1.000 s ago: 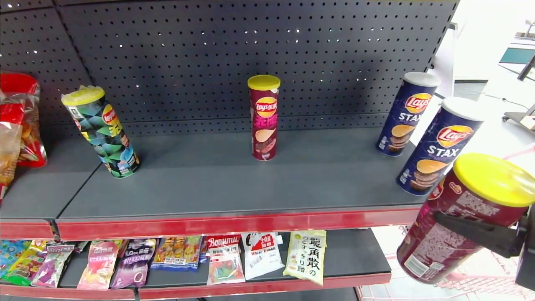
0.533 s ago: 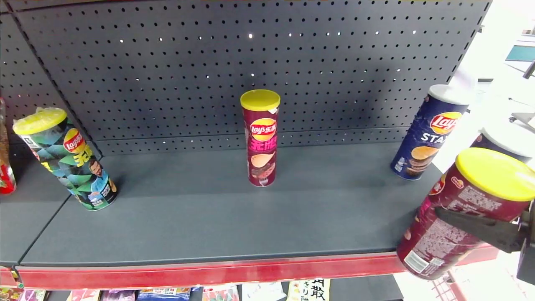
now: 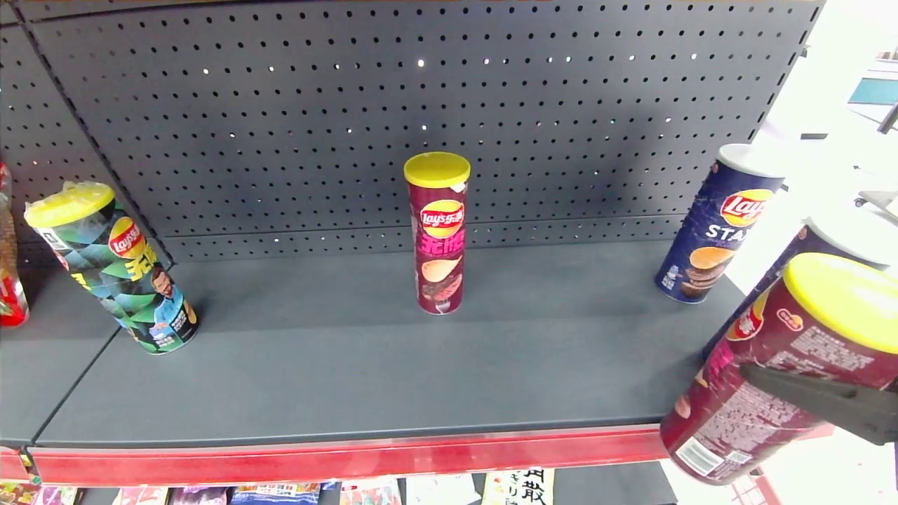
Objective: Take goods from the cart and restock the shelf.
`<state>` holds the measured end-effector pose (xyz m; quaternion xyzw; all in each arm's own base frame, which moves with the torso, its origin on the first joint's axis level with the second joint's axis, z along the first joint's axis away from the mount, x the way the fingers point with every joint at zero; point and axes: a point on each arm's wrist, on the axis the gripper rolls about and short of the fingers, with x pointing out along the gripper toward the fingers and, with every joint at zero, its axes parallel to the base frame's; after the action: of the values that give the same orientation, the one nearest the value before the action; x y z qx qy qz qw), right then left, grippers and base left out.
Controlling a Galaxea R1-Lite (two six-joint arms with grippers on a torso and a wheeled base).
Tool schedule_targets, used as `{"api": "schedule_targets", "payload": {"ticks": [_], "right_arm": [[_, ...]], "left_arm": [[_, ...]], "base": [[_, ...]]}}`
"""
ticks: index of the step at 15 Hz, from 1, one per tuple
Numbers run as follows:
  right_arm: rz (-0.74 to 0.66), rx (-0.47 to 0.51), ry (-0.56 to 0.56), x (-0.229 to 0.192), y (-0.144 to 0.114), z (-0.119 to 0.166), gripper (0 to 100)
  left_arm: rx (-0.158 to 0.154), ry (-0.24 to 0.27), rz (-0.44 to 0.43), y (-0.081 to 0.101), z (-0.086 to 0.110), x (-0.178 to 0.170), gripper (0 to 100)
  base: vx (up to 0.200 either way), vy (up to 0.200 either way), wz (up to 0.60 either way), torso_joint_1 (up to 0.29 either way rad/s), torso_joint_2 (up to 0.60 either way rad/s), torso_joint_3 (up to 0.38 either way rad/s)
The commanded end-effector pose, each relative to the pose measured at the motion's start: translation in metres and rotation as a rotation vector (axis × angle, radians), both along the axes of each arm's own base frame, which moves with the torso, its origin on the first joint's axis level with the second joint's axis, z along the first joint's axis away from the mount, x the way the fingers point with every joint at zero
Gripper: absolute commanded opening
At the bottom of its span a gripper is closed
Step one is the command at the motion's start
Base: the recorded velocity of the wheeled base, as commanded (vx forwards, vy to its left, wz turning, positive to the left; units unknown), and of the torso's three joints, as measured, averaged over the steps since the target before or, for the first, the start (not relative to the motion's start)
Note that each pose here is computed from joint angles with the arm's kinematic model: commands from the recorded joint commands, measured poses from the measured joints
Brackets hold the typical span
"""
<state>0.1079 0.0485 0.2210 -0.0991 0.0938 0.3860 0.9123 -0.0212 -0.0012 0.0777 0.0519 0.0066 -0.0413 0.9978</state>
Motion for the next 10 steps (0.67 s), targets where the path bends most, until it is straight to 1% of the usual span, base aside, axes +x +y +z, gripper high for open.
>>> {"api": "schedule_targets", "payload": {"ticks": [1,3,5,6,7,8,9,10], "right_arm": [[0.048,0.017,-0.016,-0.004,0.001,0.003,0],[0.081,0.029,-0.039,-0.006,0.004,0.011,0],[0.1,0.034,-0.03,-0.005,0.007,0.012,0],[0.112,0.032,-0.023,-0.003,0.009,0.011,0],[0.118,0.031,-0.017,-0.002,0.01,0.011,0],[0.119,0.032,-0.011,-0.001,0.011,0.011,0],[0.119,0.029,-0.005,0.001,0.012,0.01,0],[0.118,0.028,0.003,0.005,0.013,0.011,0]], "left_arm": [[-0.002,-0.025,0.008,0.0,-0.001,-0.002,100],[-0.011,-0.024,0.011,0.0,-0.001,-0.002,100],[-0.014,-0.024,0.007,0.0,0.001,-0.002,100],[-0.042,-0.049,-0.021,0.0,0.041,-0.003,100],[-0.166,0.0,-0.042,-0.001,0.094,0.014,100],[-0.207,0.006,-0.059,-0.001,0.119,0.024,100],[-0.158,0.037,-0.138,-0.004,0.141,0.043,100],[-0.053,0.09,-0.368,-0.014,0.152,0.074,100]], "base": [[0.0,0.0,0.0,0.0,0.0,0.0],[0.0,0.0,0.0,0.0,0.0,0.0],[0.0,0.0,0.0,0.0,0.0,0.0],[0.0,0.0,0.0,0.0,0.0,0.0],[0.0,0.0,0.0,0.0,0.0,0.0],[0.0,0.0,0.0,0.0,0.0,0.0],[0.0,0.0,0.0,0.0,0.0,0.0],[0.0,0.0,0.0,0.0,0.0,0.0]]}}
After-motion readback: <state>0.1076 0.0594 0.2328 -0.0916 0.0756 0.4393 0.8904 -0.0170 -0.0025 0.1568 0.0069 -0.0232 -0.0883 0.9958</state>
